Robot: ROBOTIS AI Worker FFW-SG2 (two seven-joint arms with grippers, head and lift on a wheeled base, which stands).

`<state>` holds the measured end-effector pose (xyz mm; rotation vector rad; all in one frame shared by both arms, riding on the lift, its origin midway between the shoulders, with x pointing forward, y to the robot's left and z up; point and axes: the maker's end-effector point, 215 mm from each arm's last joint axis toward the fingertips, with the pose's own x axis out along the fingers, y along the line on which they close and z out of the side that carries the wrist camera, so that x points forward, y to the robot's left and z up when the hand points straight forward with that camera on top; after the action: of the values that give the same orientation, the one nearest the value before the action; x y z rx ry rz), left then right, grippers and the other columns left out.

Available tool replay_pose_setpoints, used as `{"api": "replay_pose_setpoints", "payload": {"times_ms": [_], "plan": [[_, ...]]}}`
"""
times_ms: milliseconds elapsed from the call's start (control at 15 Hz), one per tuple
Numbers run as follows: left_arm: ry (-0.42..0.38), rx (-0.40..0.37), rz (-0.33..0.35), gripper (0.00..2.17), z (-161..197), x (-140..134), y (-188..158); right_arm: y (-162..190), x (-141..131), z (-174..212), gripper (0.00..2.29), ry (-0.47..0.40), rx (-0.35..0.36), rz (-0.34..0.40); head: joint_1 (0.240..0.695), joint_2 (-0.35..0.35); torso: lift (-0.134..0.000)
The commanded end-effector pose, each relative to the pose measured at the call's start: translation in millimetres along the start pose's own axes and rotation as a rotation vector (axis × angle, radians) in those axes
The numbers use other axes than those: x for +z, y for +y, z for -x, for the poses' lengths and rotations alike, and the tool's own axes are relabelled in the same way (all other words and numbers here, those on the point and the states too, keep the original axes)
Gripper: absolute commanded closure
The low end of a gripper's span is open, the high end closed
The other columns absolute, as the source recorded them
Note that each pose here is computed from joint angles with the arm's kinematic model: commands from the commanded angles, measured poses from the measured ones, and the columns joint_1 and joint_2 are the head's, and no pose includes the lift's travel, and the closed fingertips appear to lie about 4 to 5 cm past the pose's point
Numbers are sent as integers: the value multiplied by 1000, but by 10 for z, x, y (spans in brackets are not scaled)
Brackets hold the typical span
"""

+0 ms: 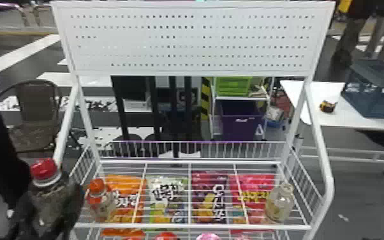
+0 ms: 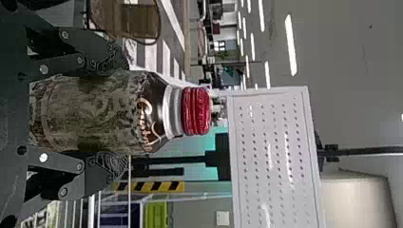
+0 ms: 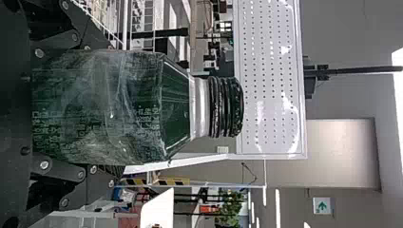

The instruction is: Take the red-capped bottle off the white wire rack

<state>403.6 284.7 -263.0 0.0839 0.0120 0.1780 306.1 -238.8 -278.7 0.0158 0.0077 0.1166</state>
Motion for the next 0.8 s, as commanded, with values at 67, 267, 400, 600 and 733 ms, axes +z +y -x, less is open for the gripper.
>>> {"api": "replay_pose_setpoints", "payload": {"times_ms": [67, 267, 400, 600, 733], "plan": [[9, 36, 3, 2101, -16, -122, 245, 2, -10, 22, 1133, 3, -1, -4, 499, 0, 0], [5, 36, 16, 2098, -8, -100, 220, 15, 28, 14, 1133, -3, 2, 2, 499, 0, 0], [12, 34, 20, 2084, -11, -136, 204, 14, 25, 18, 1133, -3, 1, -1, 499, 0, 0], [7, 34, 24, 2084, -7, -110, 201, 4, 19, 21, 1133, -2, -1, -5, 499, 0, 0], [3, 35, 27, 2084, -6, -94, 201, 4, 28, 21, 1133, -5, -1, -4, 499, 0, 0]]}}
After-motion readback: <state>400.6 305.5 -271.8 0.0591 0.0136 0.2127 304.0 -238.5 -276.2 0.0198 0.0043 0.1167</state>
